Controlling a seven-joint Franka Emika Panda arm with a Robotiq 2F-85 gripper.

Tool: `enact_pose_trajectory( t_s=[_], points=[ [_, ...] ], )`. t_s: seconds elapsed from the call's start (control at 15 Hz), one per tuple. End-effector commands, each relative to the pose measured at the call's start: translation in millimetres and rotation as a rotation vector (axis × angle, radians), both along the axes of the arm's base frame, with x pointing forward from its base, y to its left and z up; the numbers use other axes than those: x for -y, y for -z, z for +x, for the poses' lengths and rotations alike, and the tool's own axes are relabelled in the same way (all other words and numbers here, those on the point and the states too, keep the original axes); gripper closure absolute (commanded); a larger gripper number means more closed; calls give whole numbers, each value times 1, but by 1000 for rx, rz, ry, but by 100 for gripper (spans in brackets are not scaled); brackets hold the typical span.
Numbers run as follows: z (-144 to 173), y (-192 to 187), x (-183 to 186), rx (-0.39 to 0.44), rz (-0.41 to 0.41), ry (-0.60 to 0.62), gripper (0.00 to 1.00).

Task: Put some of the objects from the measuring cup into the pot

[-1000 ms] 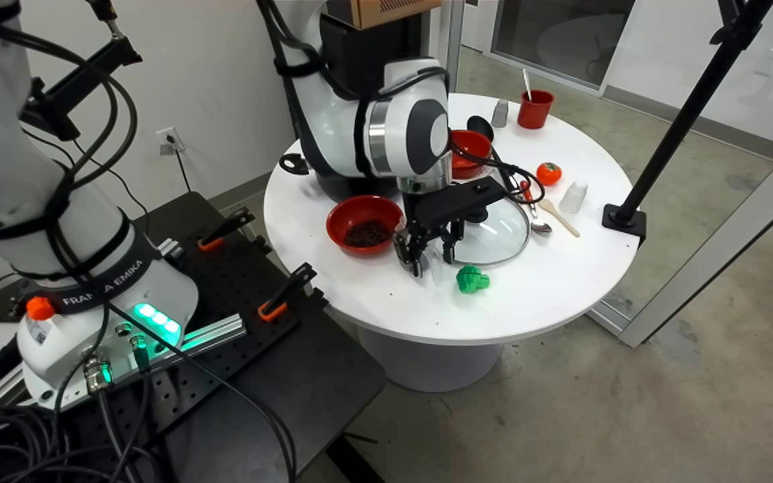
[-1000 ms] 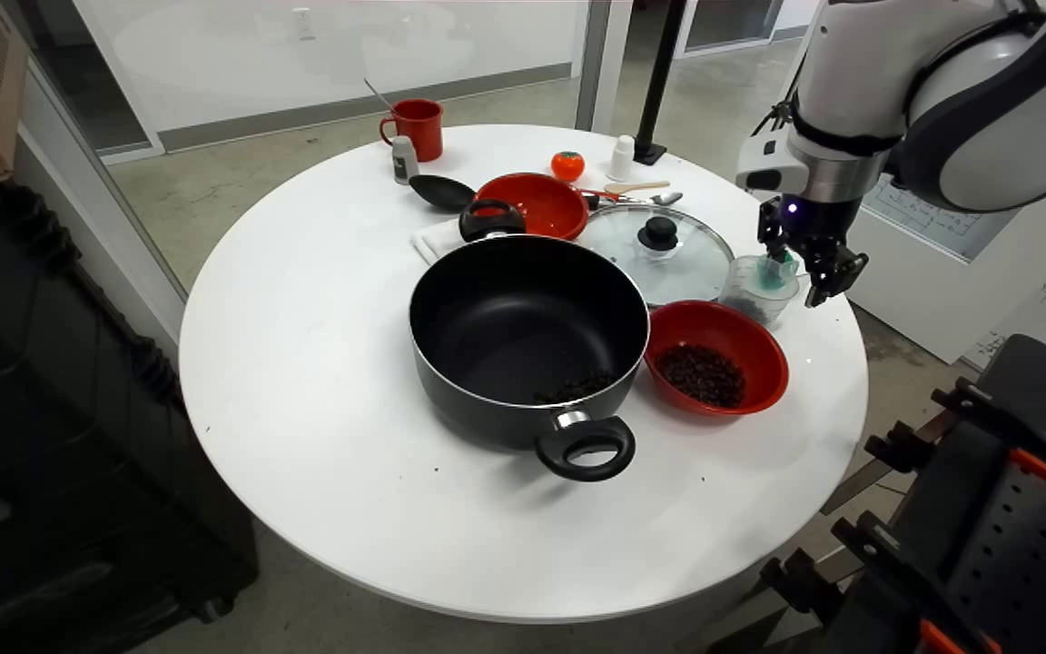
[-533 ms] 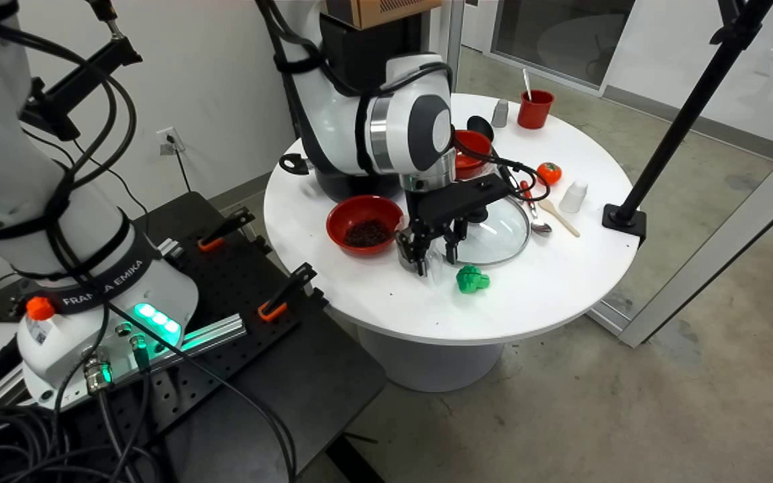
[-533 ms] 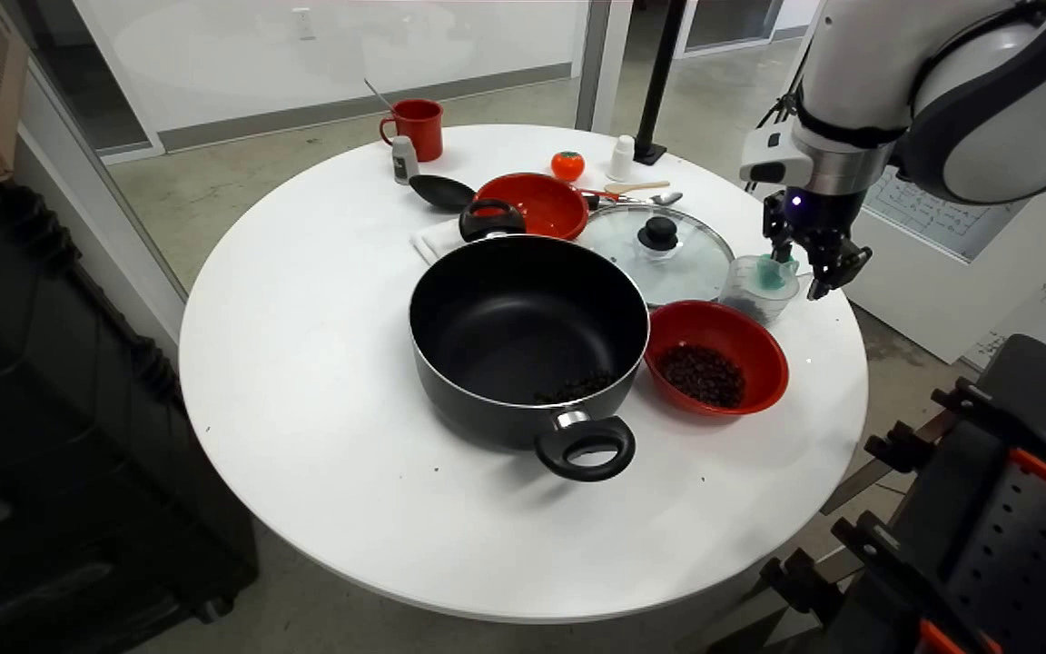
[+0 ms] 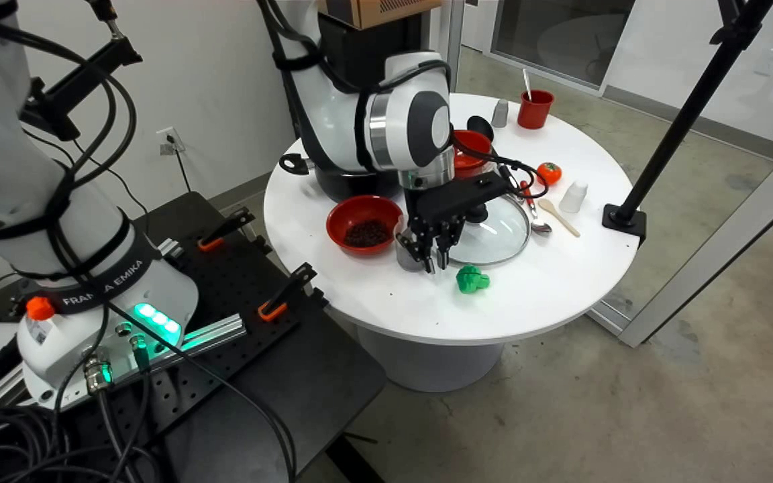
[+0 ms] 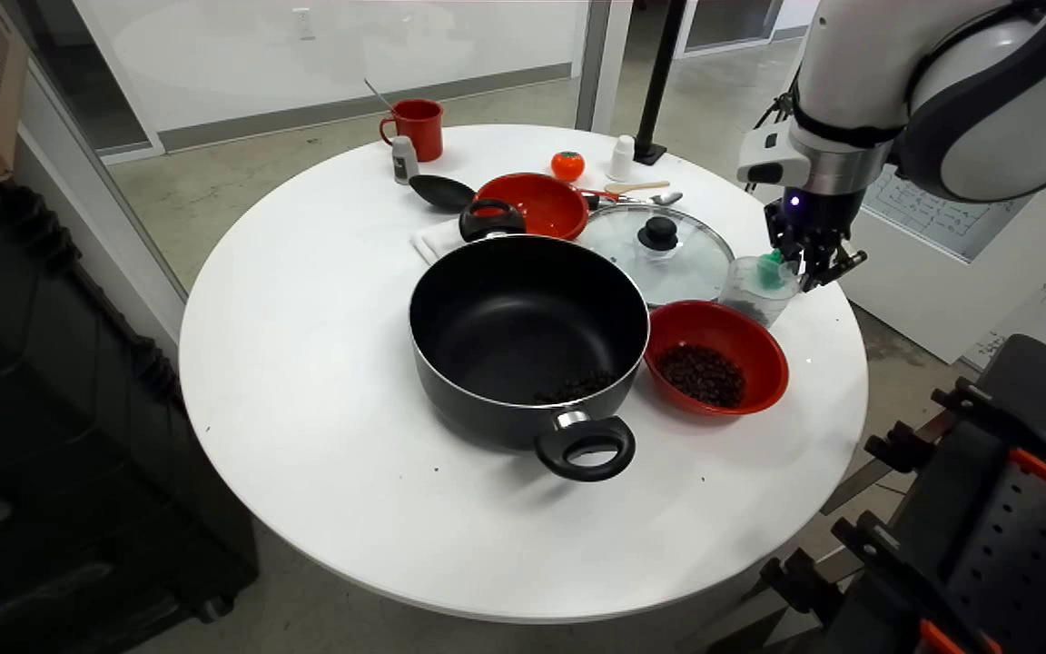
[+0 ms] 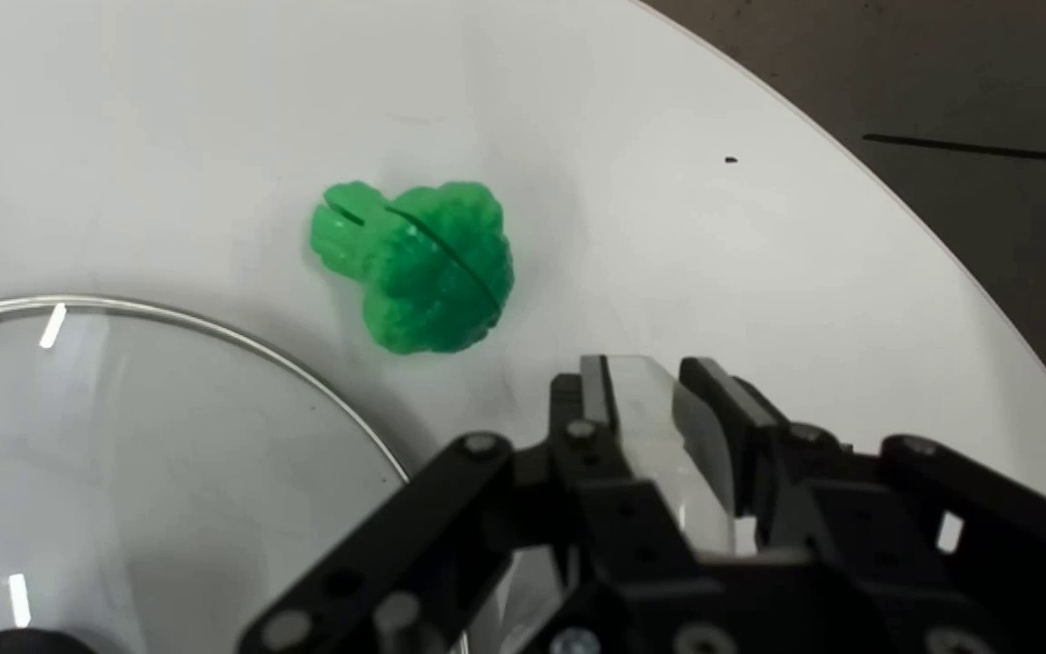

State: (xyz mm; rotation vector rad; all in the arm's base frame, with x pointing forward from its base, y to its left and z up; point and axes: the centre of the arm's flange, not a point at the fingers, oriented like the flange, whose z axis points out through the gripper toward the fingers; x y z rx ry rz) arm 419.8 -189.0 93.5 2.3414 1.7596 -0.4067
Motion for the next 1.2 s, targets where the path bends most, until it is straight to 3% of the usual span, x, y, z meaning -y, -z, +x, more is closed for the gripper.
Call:
enact_pose_trajectory(
  t_s=[0.0, 0.6, 1.13],
  points=[
    [-1, -12, -17, -35, -2, -5, 94],
    [-16, -54, -62, -26, -39, 43, 94],
    [-20, -79, -60, 19, -30, 137, 94]
  ],
)
